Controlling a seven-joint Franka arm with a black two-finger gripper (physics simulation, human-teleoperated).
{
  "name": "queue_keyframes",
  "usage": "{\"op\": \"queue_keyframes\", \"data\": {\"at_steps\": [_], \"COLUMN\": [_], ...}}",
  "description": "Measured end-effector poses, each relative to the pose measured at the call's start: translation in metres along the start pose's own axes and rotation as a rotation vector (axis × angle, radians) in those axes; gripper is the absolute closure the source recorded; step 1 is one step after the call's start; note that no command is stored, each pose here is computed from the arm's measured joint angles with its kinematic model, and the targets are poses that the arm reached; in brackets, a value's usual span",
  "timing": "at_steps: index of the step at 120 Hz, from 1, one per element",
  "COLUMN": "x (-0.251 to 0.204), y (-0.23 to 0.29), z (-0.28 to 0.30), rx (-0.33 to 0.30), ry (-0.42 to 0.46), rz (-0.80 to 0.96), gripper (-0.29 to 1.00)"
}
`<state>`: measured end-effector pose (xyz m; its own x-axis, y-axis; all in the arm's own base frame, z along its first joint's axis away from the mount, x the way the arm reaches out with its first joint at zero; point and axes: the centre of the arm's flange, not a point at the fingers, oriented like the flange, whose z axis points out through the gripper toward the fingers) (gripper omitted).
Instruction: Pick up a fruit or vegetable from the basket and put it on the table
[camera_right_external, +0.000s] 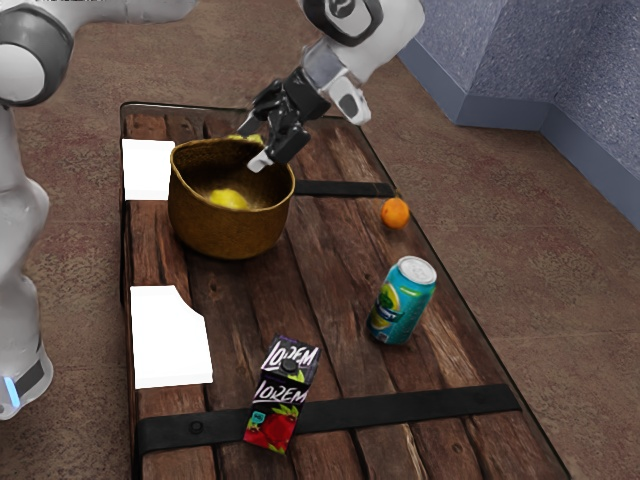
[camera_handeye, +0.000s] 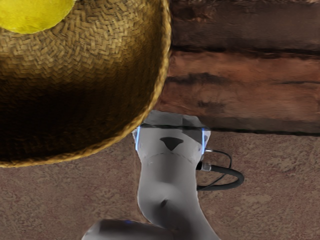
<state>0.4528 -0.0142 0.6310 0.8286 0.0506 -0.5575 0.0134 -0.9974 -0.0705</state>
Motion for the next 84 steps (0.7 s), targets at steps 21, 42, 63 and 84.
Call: {"op": "queue_keyframes", "data": {"at_steps": [21,42,63,84], "x": [0.014,-0.002,0.001,-0.033], "y": [0.016,0.046,0.002,-0.054], "z": [-0.052,-0.081,-0.034,0.034], "rx": [0.165,0.324,0.261,0.171], "ry": [0.382,0.521,0.413,0.370], "rz": [0.076,0.400,0.618,0.777], "gripper": [0.00,0.00,0.00,0.00]}}
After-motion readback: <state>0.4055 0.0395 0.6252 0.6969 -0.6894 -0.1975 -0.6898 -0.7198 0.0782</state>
